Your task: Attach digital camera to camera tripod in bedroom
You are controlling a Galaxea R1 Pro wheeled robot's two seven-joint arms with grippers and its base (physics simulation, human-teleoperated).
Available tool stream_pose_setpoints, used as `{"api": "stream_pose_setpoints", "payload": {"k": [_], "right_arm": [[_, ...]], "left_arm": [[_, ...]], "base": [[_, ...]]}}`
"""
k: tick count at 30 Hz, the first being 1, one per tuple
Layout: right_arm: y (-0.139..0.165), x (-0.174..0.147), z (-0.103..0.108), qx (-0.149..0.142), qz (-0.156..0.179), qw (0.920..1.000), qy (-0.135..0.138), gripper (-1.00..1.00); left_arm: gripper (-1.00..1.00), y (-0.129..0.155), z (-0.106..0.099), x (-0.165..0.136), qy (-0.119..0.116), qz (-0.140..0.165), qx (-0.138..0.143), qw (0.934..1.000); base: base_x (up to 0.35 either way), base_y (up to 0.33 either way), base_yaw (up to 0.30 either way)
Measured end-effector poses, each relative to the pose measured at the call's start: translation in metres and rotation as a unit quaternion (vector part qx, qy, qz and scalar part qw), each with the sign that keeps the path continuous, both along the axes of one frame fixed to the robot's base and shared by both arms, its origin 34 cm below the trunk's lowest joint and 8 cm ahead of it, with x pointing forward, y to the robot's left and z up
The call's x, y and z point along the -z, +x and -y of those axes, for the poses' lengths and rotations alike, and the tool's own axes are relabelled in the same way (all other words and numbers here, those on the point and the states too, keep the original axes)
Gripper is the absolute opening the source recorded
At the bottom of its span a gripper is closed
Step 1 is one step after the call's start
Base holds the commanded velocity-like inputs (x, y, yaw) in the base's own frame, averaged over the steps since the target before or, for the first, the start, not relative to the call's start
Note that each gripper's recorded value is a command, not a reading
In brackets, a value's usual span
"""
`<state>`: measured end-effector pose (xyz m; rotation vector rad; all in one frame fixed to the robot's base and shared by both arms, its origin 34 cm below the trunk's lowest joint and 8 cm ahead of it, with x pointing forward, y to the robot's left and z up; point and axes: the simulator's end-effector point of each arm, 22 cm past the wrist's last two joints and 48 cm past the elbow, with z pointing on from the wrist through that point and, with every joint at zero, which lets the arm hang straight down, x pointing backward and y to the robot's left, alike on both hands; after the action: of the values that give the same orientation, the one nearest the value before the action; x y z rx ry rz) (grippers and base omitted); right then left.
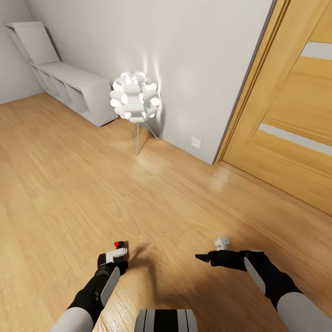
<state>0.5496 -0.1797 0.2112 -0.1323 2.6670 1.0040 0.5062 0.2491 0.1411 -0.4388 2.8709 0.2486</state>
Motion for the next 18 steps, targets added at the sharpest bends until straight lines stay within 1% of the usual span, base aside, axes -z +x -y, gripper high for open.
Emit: {"api": "stream_pose_setpoints", "payload": {"k": [18], "right_arm": [[-0.021, 0.034, 0.0, -0.001, -0.035, 0.9994, 0.001, 1.0]], "left_arm": [[1.0, -0.026, 0.0, 0.031, 0.001, -0.035, 0.0, 0.9994]], "base": [[0.0, 0.0, 0.0]]}}
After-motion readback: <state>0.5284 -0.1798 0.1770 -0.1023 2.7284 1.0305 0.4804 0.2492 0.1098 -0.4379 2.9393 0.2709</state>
